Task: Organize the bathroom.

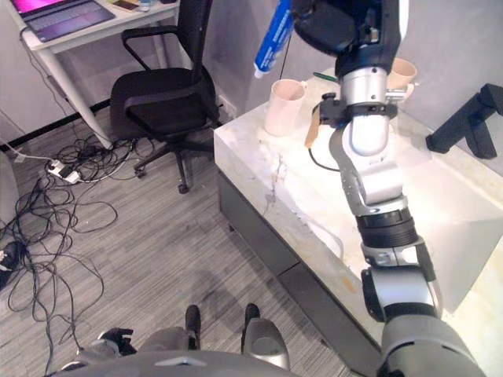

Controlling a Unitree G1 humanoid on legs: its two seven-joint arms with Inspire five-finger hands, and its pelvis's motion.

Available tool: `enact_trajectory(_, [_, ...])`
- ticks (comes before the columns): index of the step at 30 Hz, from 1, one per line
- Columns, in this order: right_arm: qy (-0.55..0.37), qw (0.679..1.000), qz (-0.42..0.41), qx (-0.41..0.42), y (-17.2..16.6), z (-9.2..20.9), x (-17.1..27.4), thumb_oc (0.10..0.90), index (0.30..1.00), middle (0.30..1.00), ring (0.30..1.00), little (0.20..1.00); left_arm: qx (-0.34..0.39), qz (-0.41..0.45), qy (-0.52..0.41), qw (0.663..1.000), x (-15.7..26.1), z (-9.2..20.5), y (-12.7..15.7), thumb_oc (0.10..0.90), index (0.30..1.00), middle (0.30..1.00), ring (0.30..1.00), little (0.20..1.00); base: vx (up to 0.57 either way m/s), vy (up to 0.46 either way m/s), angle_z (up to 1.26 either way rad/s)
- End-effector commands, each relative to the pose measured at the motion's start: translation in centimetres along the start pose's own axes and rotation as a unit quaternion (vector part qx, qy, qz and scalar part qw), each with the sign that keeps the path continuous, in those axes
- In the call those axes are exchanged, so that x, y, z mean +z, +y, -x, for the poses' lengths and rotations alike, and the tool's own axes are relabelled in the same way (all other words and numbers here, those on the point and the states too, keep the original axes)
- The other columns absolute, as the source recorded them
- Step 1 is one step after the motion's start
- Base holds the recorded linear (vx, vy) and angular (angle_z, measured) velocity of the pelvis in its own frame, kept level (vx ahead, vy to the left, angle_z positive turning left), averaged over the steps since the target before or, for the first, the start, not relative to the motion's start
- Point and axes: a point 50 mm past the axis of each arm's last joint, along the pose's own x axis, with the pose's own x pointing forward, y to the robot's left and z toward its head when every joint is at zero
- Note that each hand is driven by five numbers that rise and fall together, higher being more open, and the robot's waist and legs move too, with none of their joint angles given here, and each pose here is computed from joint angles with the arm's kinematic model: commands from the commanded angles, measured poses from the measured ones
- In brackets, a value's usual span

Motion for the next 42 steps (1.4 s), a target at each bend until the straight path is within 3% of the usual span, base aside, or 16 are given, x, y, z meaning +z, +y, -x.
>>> enact_trajectory(1, [-0.196,0.979,-0.040,-0.031,-0.6,-1.9,7.4,0.400,0.300,0.300,0.300,0.300,0.066,-0.009,0.020,0.998,-2.2,-0.1,3.5,0.800,0.900,0.900,0.900,0.900,-0.12,0.048,-0.12])
enact_trajectory(7, [-0.194,0.977,-0.080,-0.024,0.5,-1.3,7.2,0.400,0.300,0.300,0.300,0.300,0.093,0.029,0.044,0.994,-3.7,0.1,3.8,0.800,0.900,0.900,0.900,0.900,-0.05,0.022,-0.32])
enact_trajectory(16, [-0.190,0.975,-0.113,-0.019,0.7,-1.3,7.3,0.400,0.300,0.300,0.300,0.300,0.103,0.018,0.086,0.991,-5.2,0.3,4.2,0.800,0.900,0.900,0.900,0.900,0.05,-0.048,-0.22])
enact_trajectory(27, [-0.187,0.979,-0.076,-0.041,0.2,-1.9,7.1,0.400,0.300,0.300,0.300,0.300,0.074,-0.015,0.066,0.995,-3.6,0.1,2.5,0.800,0.900,0.900,0.900,0.900,0.13,-0.022,0.27])
enact_trajectory(42, [-0.170,0.980,-0.083,-0.063,-1.2,-2.5,7.7,0.400,0.300,0.300,0.300,0.300,0.100,-0.025,0.098,0.990,-5.5,0.4,4.5,0.800,0.900,0.900,0.900,0.900,0.07,0.053,-0.14])
